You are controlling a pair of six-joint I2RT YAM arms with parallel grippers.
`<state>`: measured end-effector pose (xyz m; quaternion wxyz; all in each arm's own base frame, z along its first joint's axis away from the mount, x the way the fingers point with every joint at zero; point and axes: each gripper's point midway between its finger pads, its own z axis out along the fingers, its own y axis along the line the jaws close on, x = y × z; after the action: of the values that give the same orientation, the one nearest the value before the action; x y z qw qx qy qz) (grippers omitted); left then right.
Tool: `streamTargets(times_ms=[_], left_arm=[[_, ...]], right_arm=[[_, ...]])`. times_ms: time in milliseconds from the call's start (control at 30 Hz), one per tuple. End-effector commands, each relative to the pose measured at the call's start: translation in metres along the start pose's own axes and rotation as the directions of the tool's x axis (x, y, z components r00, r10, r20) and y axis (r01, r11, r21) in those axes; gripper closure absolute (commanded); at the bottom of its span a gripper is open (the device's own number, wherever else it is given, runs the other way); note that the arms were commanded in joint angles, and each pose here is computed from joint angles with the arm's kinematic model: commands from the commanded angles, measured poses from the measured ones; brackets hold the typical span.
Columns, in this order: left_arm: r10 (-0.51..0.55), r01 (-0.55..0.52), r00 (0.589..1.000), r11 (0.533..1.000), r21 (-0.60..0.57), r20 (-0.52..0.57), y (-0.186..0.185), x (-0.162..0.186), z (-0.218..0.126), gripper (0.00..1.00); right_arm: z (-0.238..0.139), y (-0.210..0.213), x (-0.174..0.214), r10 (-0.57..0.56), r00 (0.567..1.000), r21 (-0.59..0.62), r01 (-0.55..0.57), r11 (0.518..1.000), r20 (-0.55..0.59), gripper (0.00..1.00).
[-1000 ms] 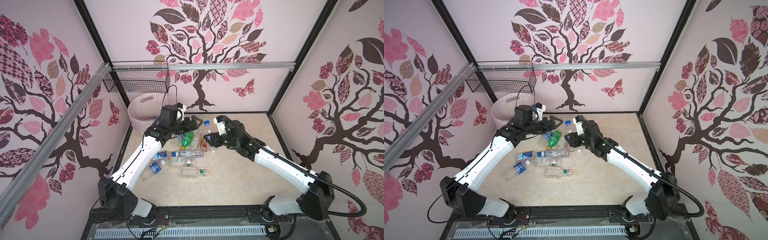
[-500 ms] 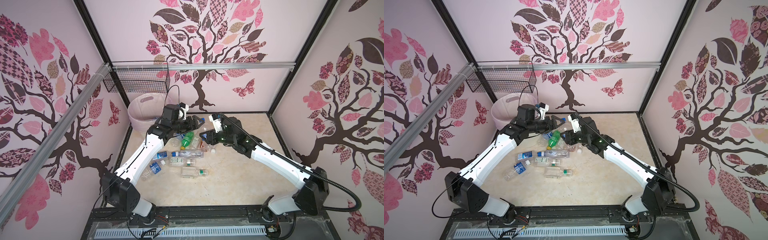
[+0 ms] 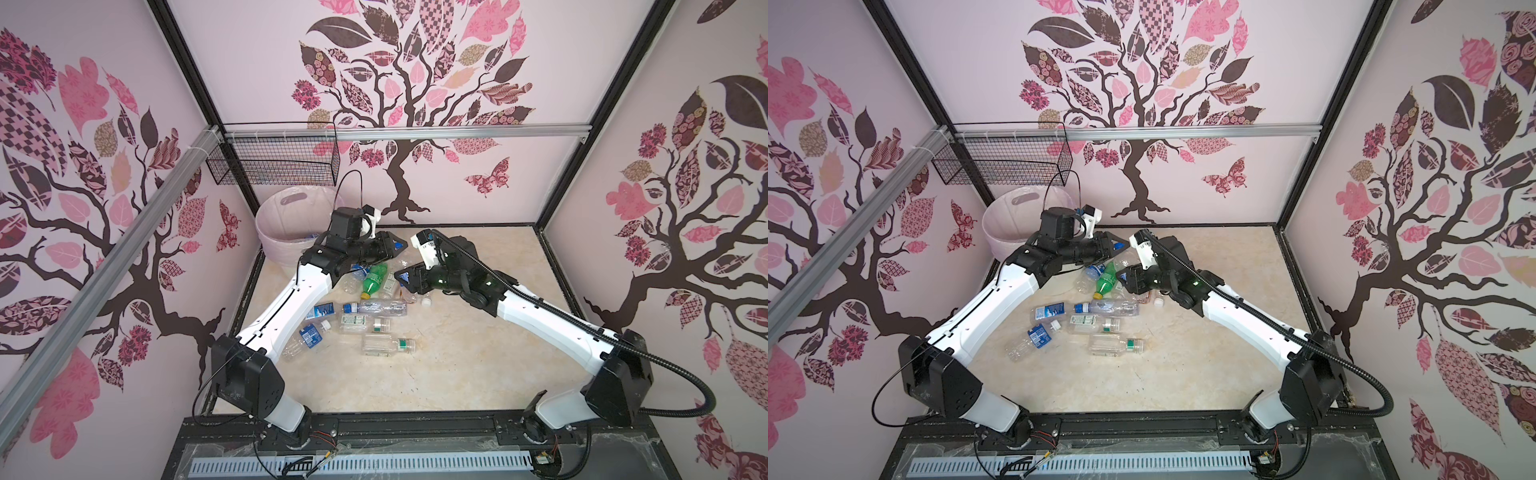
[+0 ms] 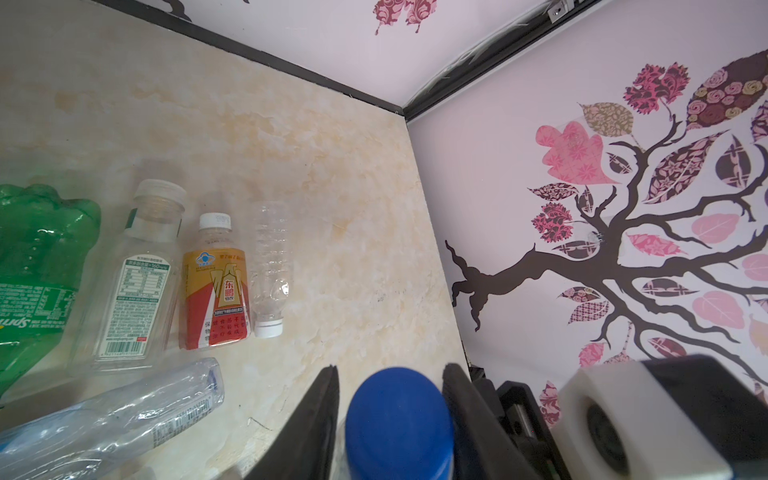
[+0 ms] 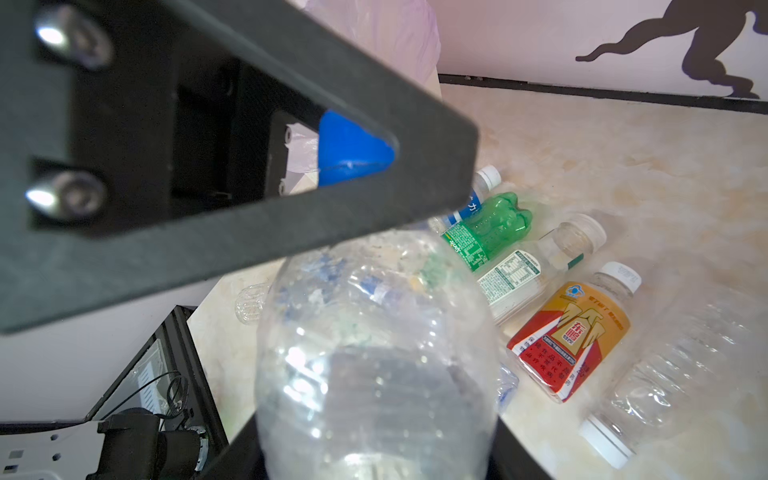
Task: Throw the plastic bottles in the bin
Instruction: 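Grasp the Pepsi bottle's blue cap with the left gripper while the right holds it, then carry the Pepsi bottle over the bin with the left gripper while the right releases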
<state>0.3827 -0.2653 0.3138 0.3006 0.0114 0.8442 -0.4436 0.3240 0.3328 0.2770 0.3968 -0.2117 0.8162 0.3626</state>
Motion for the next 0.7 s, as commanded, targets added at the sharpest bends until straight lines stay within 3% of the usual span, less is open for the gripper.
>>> streamTargets(times_ms=[0,67,133,233,400,667], left_arm=[[0.017,-0.017,0.999,1.000,0.002,0.047,-0.008,-0.015,-0.006,0.67],[0.021,-0.020,0.998,1.000,-0.009,0.055,-0.007,-0.016,-0.008,0.71],[0.029,-0.027,0.997,0.999,-0.029,0.074,-0.007,-0.020,-0.012,0.72],[0.045,-0.038,0.992,0.997,-0.062,0.117,-0.005,-0.030,-0.021,0.76],[0.120,-0.085,0.969,0.983,-0.160,0.218,-0.006,-0.061,-0.048,0.76],[0.343,-0.185,0.863,0.898,-0.399,0.371,-0.021,-0.121,-0.109,0.73]], right_arm=[[-0.001,0.009,-0.018,-0.020,0.999,-0.013,0.021,1.000,0.043,0.37],[-0.003,0.008,-0.020,-0.017,0.998,-0.007,0.017,1.000,0.053,0.33],[-0.007,0.008,-0.024,-0.017,0.997,0.005,0.017,1.000,0.069,0.22],[-0.012,0.009,-0.027,-0.026,0.997,0.013,0.025,1.000,0.079,0.14],[-0.023,0.009,-0.033,-0.049,0.994,0.034,0.046,0.998,0.097,0.01],[-0.030,0.015,-0.051,-0.105,0.987,0.054,0.099,0.994,0.125,0.01]])
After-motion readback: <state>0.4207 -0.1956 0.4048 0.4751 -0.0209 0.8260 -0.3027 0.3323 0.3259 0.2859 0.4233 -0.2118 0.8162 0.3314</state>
